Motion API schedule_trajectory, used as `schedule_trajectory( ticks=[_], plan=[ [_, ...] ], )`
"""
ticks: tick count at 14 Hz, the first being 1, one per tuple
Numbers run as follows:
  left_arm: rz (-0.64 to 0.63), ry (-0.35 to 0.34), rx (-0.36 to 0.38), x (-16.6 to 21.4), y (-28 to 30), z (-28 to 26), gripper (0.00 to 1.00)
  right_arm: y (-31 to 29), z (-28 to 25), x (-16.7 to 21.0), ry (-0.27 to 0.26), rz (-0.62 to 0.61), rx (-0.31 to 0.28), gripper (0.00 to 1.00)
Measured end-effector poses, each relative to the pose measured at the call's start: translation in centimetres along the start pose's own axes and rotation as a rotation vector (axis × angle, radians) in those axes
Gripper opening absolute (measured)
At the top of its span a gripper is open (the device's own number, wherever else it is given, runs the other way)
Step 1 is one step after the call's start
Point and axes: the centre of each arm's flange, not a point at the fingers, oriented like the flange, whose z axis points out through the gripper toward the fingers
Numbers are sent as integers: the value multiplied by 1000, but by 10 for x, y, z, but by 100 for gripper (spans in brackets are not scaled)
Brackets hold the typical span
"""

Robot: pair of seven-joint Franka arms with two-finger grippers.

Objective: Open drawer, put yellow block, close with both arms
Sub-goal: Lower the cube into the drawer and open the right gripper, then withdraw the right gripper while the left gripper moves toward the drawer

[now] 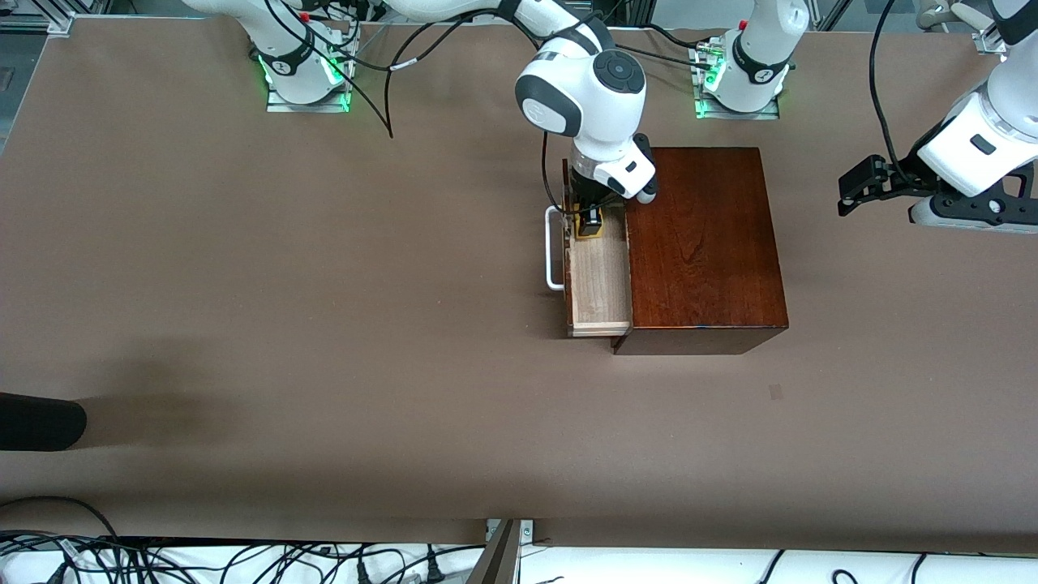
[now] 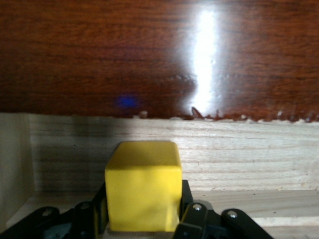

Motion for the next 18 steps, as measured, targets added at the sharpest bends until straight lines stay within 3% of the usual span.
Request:
schedule_trajectory(
  ticks=[4, 6, 9, 13, 18],
  plan=[
    [0, 0, 0, 0, 0, 0, 100, 1, 0, 0, 3, 2, -3, 56],
    [0, 0, 0, 0, 0, 0, 100, 7, -3, -2, 15, 9, -13, 70],
    [0, 0, 0, 0, 0, 0, 100, 15, -21, -1, 46, 22, -35, 100],
    [0, 0, 0, 0, 0, 0, 100, 39, -116, -19, 144, 73, -106, 100],
    [1, 0, 0, 0, 0, 0, 100, 117, -198, -116, 193, 247, -152, 100]
  ],
)
